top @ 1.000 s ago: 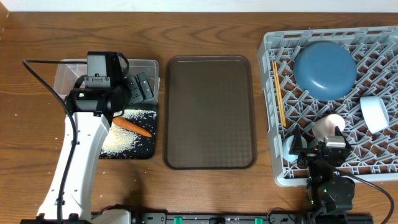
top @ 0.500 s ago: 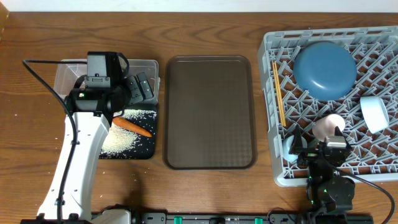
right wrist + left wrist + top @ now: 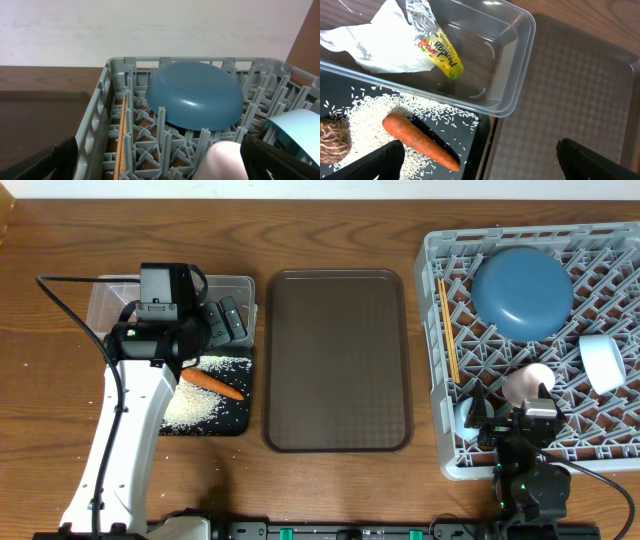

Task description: Sort waste into correct bins and load items into the dishwasher rack

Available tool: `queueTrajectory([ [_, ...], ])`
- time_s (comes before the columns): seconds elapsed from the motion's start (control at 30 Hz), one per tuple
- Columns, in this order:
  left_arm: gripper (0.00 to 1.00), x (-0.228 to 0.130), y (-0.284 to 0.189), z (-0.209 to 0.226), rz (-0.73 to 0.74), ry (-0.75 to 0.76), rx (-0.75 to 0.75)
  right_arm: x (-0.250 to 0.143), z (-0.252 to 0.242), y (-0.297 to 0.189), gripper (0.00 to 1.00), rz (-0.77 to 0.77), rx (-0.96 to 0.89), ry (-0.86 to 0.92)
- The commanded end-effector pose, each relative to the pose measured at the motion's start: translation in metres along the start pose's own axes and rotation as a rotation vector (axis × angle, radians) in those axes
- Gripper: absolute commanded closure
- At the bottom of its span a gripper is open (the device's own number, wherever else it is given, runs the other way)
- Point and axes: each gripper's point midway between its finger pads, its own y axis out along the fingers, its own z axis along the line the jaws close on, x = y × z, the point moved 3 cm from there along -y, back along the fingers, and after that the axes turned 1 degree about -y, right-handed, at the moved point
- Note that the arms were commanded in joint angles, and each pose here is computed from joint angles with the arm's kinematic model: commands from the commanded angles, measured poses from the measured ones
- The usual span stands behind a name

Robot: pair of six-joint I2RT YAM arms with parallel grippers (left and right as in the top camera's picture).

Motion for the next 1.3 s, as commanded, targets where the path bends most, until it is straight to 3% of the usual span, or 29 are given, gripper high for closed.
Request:
queueTrajectory([
  [0.0,0.02,-0.002,0.002,0.002,0.009,0.001,0.01,0.0,0.0,0.0,0.01,-0.004,-0.002,0.014],
  [0.27,0.02,-0.001,-0.004,0.002,-0.007,0.001,0.005,0.0,0.0,0.0,0.01,-0.004,-0.002,0.014],
  [0.57,0.02,0.006,-0.087,-0.007,-0.248,0.019,-0.096,0.0,0.0,0.0,0.01,-0.004,-0.002,0.014],
  [0.77,0.02,-0.026,-0.117,0.004,-0.364,0.027,-0.144,0.0,0.0,0.0,0.01,-0.004,-0.002,0.014],
  [1.1,0.02,-0.084,-0.092,0.03,-0.515,0.038,-0.207,0.0,0.0,0.0,0.01,-0.004,-0.002,0.014],
  [1.27,0.02,-0.092,-0.068,0.035,-0.606,0.045,-0.246,0.0,0.0,0.0,0.01,-0.004,-0.002,0.014],
])
